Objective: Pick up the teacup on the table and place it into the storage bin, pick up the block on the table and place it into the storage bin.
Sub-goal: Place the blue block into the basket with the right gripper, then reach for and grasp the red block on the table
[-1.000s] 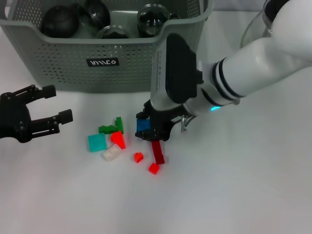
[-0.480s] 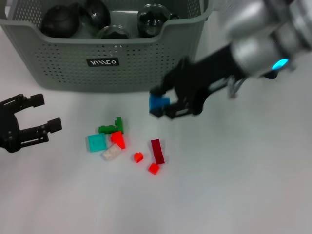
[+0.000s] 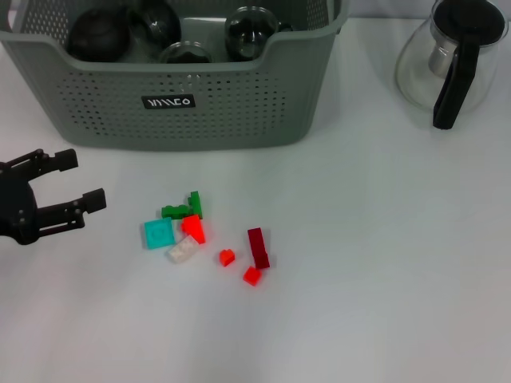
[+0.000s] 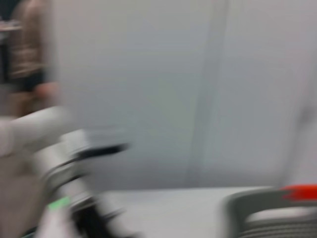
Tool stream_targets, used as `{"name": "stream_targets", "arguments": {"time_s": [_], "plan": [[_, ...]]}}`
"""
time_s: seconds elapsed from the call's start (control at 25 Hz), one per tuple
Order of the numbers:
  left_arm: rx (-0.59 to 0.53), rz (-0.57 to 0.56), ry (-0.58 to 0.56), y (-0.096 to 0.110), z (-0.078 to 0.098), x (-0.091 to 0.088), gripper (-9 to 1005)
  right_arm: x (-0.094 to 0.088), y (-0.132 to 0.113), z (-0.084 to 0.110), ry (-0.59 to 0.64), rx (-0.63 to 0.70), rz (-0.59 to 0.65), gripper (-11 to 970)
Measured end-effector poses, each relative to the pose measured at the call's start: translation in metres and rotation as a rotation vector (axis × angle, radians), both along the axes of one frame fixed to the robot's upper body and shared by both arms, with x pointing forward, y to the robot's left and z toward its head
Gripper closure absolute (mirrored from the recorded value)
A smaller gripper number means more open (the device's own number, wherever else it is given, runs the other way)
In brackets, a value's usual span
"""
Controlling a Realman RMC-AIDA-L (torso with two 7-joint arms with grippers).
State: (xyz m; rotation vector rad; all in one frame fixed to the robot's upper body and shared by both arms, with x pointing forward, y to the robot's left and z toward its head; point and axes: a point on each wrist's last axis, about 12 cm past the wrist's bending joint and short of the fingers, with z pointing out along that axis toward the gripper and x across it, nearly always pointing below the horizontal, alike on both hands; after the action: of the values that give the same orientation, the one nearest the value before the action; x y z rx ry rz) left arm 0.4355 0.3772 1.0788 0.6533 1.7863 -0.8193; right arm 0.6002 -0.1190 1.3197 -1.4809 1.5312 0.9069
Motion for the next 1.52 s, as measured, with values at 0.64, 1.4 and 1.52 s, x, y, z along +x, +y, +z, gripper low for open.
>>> {"name": "stream_targets", "arguments": {"time_s": [0.64, 1.4, 1.52], "plan": [[0.001, -0.014, -0.015, -0.001, 0.005, 0.009, 135, 0.087, 0.106, -0.063, -0.123, -0.201, -0.451, 532], [0.014, -0.005, -0.008, 0.001, 0.003, 0.007, 135, 0.03, 0.052, -0.058, -0.117, -0.108, -0.169, 195], [0.01, -0.012, -0.008, 0.0, 0.003, 0.007, 135, 0.01, 0.029, -0.064, -0.075, -0.13, -0.076, 151]]}}
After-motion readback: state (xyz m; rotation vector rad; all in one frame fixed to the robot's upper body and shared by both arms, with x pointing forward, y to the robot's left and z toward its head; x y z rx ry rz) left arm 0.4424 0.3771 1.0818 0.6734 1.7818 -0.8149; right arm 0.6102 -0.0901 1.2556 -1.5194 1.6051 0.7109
